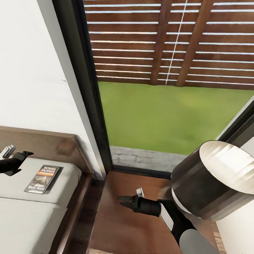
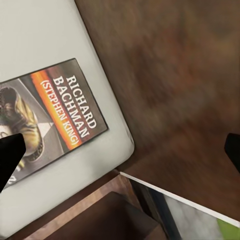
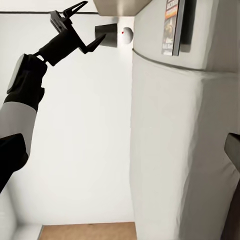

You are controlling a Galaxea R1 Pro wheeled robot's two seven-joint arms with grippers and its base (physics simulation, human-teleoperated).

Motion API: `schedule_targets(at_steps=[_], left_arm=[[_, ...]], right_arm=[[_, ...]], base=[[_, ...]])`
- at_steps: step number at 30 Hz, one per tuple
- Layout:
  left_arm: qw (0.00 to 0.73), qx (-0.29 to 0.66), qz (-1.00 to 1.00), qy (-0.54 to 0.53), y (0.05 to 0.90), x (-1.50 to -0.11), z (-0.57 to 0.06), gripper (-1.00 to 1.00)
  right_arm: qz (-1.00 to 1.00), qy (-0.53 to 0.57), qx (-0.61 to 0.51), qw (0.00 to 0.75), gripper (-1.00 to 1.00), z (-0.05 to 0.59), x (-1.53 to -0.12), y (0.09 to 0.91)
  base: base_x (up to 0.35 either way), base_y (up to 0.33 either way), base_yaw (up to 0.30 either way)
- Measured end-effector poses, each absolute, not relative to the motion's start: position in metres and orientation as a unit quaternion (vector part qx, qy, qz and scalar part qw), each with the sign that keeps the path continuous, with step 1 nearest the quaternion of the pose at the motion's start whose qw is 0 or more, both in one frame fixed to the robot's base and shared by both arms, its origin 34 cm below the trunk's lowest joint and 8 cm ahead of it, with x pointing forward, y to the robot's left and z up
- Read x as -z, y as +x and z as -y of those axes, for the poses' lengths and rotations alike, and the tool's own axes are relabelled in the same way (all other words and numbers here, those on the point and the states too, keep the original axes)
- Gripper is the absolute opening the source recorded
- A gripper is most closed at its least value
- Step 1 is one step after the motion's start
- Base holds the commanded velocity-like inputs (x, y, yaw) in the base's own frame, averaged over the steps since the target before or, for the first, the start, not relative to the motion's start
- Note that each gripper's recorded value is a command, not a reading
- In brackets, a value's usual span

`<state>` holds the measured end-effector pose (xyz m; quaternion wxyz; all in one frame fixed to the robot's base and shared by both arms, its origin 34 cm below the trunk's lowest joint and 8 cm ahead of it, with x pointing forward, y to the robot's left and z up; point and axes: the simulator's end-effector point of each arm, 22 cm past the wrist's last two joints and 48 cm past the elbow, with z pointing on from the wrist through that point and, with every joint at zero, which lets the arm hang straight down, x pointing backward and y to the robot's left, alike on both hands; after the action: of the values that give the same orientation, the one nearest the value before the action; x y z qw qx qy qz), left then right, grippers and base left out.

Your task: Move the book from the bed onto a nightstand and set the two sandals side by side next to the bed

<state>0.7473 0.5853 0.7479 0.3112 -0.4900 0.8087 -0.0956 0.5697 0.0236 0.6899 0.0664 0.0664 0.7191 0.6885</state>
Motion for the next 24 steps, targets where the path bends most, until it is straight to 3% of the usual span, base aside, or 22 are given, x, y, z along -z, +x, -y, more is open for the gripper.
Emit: schedule_targets(at_steps=[24], left_arm=[[0.296,0.086,-0.815,-0.492,0.744,-0.725,-0.585,1.00]], right_arm=[[-0.720,0.079,-0.687,0.053,1.00,-0.024,-0.674,0.564]], base=[[0.000,0.000,0.000]])
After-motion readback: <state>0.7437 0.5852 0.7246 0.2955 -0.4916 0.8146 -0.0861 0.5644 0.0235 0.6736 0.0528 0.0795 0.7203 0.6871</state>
